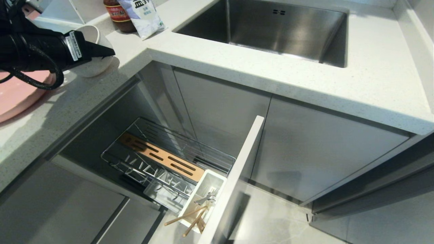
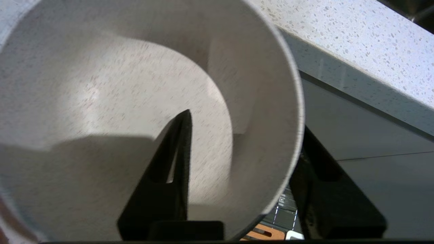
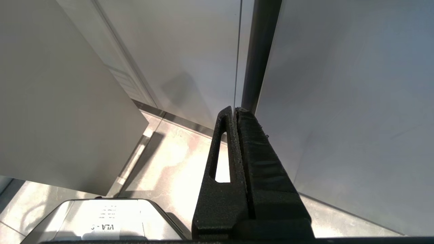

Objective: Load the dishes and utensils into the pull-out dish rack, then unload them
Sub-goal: Pick up the bowl and place it in the cupboard

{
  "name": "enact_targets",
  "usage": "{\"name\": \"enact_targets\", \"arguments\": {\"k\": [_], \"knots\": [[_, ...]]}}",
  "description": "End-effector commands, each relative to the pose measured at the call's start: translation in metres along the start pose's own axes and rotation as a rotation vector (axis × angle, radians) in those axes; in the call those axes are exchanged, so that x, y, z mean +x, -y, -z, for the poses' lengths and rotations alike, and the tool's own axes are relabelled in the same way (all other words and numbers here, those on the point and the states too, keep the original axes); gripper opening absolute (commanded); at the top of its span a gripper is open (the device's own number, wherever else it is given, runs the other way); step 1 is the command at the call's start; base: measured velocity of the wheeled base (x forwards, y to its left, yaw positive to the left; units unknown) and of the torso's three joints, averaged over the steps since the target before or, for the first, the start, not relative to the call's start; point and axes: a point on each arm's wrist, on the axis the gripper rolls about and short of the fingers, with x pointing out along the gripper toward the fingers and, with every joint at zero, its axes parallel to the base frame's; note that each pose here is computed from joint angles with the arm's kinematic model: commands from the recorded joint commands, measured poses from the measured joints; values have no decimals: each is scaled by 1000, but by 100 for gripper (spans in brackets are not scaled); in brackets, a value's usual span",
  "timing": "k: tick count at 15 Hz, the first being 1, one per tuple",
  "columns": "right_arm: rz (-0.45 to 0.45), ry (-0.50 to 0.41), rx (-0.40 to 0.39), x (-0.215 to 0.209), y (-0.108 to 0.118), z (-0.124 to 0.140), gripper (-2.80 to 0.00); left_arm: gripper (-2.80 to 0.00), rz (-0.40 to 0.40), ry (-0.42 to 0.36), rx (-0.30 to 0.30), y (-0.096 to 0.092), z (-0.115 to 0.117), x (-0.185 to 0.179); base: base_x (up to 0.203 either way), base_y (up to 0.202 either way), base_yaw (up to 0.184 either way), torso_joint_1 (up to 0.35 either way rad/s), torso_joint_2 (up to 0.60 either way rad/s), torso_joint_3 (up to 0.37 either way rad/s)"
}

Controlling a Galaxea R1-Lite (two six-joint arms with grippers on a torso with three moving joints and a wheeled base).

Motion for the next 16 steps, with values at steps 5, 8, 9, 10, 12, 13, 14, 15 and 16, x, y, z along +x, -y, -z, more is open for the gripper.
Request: {"name": "enact_targets", "arguments": {"k": [5,8,9,10,12,13,14,15,16], "knots": [[0,1,0,0,0,0,-280,-280,7,9,1,4,-1,-9,0,0,0,0,0,0],[0,1,1,0,0,0,-280,-280,25,22,7,12,-3,-19,0,0,0,0,0,0],[0,1,0,0,0,0,-280,-280,33,32,10,16,-5,-27,0,0,0,0,0,0],[0,1,0,0,0,0,-280,-280,41,39,12,21,-7,-36,0,0,0,0,0,0],[0,1,0,0,0,0,-280,-280,50,34,11,30,-9,-62,0,0,0,0,0,0],[0,1,0,0,0,0,-280,-280,56,46,15,36,-11,-78,0,0,0,0,0,0],[0,1,0,0,0,0,-280,-280,61,68,21,41,-13,-94,0,0,0,0,0,0],[0,1,1,0,0,0,-280,-280,62,88,27,45,-12,-109,0,0,0,0,0,0],[0,2,0,0,0,0,-280,-280,75,105,32,51,-11,-123,0,0,0,0,0,0]]}}
